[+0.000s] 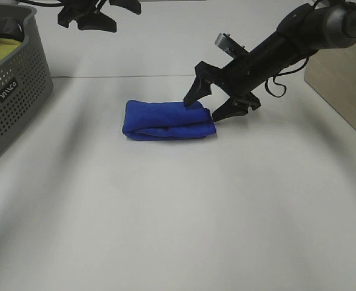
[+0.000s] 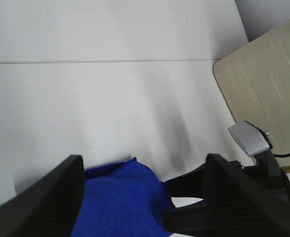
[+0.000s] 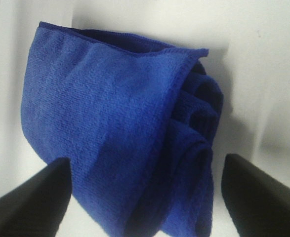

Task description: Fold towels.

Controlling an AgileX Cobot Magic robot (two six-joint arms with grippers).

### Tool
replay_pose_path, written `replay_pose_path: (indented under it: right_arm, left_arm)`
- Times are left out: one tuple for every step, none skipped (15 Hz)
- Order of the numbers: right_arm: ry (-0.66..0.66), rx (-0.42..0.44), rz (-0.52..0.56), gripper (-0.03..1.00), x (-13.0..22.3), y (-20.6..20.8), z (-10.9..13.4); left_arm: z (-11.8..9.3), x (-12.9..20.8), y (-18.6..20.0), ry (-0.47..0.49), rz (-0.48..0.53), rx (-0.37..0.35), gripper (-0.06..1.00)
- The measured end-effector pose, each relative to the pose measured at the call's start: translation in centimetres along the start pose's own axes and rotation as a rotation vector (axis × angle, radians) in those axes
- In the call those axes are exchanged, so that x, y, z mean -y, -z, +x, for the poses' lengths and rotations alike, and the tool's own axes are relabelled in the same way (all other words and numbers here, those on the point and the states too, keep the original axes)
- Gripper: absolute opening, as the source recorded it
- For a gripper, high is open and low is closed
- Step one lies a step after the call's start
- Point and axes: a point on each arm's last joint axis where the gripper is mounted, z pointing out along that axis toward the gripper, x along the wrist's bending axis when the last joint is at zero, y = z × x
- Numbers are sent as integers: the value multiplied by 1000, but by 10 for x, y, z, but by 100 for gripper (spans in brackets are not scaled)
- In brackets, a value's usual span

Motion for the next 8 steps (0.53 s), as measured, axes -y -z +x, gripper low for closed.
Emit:
replay_pose_path:
  right_arm:
    - [30, 23, -5, 78, -1, 7, 4]
    - [50, 53, -12, 78, -3, 17, 9]
    - [65, 89, -20, 78, -4, 28, 13]
    - [78, 123, -19, 78, -4, 42, 20]
    - [95, 160, -11, 78, -4, 56, 27]
    - [101, 189, -1, 78, -2, 68, 33]
    - [110, 214, 9, 78, 0, 82, 40]
    - [111, 235, 19, 78, 3, 95, 47]
  left_arm:
    - [-1, 1, 2, -12, 14, -7, 65]
    - [-2, 3, 5, -35, 42, -23, 65]
    - [-4, 4, 12, -69, 69, -46, 65]
    - [-8, 4, 21, -112, 101, -79, 65]
    - [-14, 5, 34, -152, 132, -105, 65]
    - [-22, 5, 49, -182, 156, -133, 65]
    - [-30, 5, 64, -211, 169, -158, 65]
    - [-39, 6, 78, -234, 183, -179, 65]
